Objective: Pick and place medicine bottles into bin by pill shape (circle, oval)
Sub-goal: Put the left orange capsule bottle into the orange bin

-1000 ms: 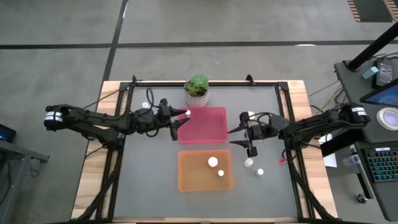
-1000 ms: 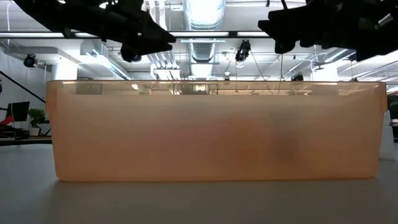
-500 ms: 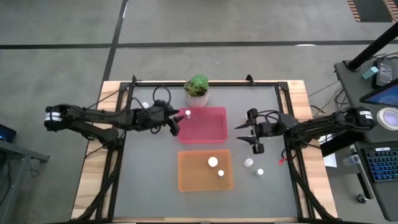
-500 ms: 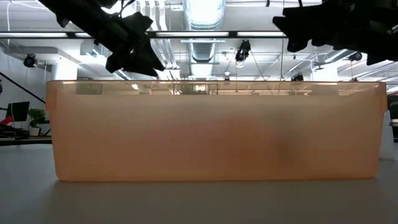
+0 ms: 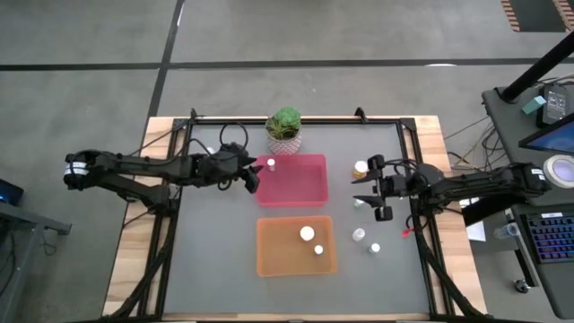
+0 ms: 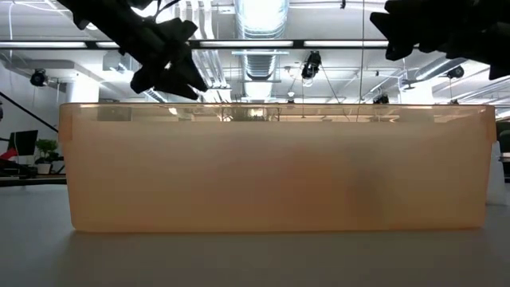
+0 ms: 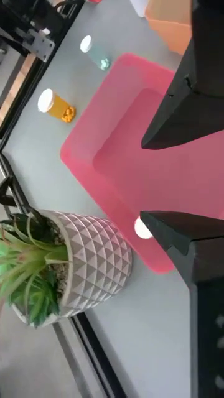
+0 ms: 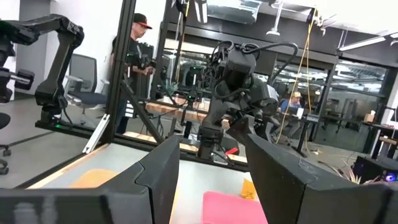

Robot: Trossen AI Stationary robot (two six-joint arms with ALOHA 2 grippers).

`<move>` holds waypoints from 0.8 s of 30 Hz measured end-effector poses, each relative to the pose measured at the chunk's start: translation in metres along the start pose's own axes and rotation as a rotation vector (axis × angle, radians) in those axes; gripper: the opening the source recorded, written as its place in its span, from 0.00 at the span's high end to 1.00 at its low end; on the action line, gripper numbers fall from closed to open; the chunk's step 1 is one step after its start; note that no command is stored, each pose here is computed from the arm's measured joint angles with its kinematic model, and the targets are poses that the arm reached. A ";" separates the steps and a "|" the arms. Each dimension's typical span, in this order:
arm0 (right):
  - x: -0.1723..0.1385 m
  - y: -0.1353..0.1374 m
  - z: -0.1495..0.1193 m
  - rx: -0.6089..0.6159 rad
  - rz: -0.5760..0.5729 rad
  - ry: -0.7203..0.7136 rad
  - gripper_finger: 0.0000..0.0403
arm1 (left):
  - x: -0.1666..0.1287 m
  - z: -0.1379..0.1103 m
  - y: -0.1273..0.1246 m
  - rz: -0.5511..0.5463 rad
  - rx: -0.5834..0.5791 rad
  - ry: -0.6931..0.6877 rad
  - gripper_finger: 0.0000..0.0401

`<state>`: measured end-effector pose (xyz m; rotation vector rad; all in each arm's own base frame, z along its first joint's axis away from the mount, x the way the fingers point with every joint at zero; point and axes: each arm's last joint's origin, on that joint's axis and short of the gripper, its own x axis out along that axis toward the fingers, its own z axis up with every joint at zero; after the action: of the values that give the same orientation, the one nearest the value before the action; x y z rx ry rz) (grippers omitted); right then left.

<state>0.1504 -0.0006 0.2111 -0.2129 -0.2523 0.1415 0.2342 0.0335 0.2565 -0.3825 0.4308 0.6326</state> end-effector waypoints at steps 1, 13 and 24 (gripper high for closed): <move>-0.001 0.000 0.001 0.000 -0.001 0.002 0.56 | 0.000 0.000 0.001 0.008 -0.009 0.012 0.61; -0.006 -0.001 0.003 -0.001 -0.029 0.021 0.56 | -0.002 -0.003 0.021 0.300 -0.120 0.327 0.61; -0.006 -0.001 0.003 -0.001 -0.028 0.022 0.56 | 0.023 -0.014 0.048 0.540 -0.151 0.712 0.61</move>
<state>0.1435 -0.0018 0.2124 -0.2121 -0.2335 0.1111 0.2169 0.0738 0.2236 -0.6451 1.1950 1.0541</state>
